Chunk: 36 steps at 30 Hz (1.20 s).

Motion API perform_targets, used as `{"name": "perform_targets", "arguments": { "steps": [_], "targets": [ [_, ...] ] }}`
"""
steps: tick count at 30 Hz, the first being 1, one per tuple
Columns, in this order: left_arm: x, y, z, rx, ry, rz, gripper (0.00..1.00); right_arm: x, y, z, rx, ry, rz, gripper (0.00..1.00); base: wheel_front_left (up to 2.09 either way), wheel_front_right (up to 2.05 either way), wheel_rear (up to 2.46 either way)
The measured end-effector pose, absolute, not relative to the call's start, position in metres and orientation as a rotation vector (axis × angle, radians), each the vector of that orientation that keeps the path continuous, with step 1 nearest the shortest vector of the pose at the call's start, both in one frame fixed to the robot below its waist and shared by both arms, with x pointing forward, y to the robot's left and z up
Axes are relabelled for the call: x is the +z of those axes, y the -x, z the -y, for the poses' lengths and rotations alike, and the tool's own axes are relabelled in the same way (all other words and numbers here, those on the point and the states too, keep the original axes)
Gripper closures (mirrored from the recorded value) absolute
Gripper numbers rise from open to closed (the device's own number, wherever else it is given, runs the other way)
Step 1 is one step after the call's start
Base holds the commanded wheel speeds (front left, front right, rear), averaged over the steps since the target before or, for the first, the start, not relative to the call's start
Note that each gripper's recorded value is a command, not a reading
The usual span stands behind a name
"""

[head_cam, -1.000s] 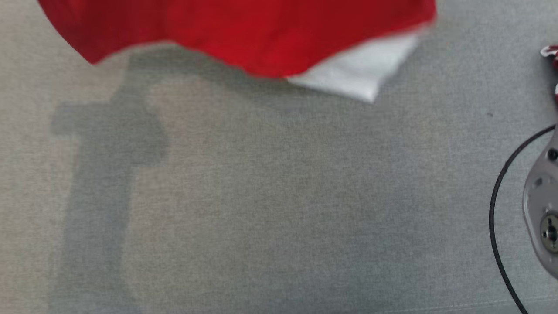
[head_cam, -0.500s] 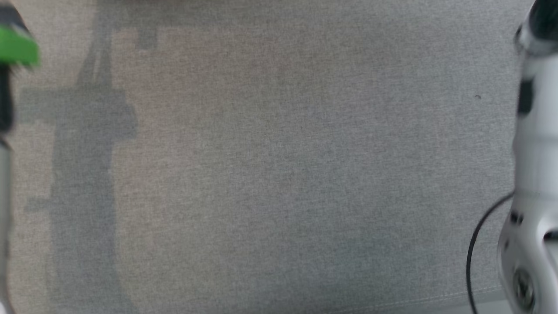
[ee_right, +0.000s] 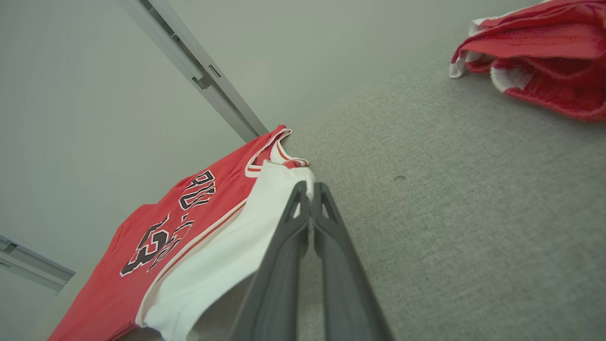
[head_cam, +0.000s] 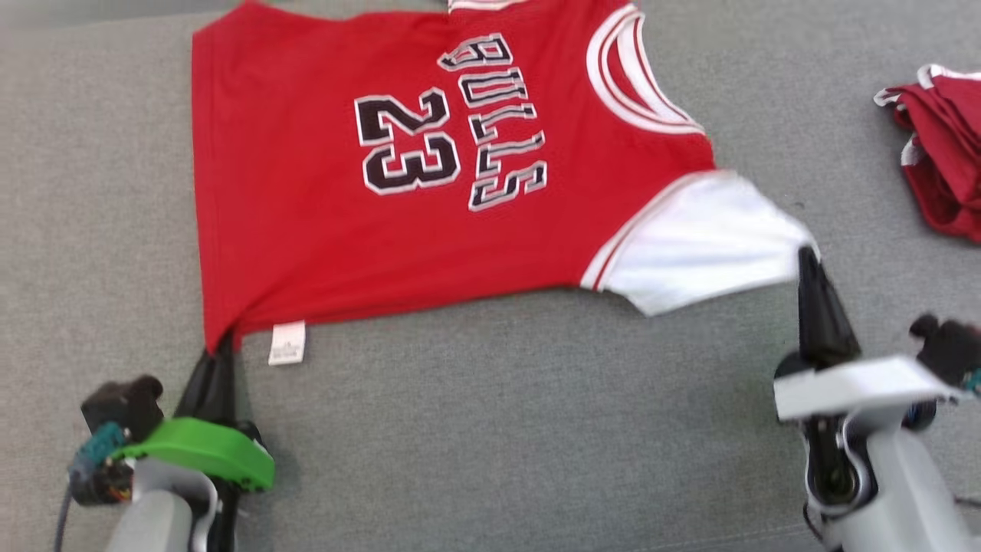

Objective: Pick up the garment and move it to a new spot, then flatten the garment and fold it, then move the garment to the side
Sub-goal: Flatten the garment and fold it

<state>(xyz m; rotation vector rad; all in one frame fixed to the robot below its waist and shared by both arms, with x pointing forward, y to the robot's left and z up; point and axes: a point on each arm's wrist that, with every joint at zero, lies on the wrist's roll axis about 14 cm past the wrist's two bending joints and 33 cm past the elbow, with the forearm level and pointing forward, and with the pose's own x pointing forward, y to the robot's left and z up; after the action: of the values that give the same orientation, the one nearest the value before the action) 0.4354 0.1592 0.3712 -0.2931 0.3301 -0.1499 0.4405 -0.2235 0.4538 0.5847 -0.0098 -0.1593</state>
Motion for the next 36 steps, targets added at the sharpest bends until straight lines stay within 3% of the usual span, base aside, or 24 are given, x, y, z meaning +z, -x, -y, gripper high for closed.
{"name": "perform_targets", "arguments": {
  "steps": [9, 19, 24, 36],
  "targets": [
    [0.37, -0.381, -0.158, -0.064, 0.39, -0.353, 1.0, 0.415, -0.365, 0.228, -0.234, -0.596, -0.127, 1.0, 0.0, 0.0, 0.0],
    [0.384, -0.348, -0.162, -0.051, 0.393, -0.317, 1.0, 0.409, -0.329, 0.232, -0.261, -0.592, -0.157, 1.0, 0.0, 0.0, 0.0],
    [0.404, -0.362, -0.154, -0.093, 0.396, -0.249, 1.0, 0.428, -0.348, 0.232, -0.237, -0.608, -0.088, 1.0, 0.0, 0.0, 0.0],
    [0.441, -0.433, -0.141, -0.164, 0.394, -0.107, 1.0, 0.489, -0.453, 0.192, -0.04, -0.59, 0.087, 1.0, 0.0, 0.0, 0.0]
  ]
}}
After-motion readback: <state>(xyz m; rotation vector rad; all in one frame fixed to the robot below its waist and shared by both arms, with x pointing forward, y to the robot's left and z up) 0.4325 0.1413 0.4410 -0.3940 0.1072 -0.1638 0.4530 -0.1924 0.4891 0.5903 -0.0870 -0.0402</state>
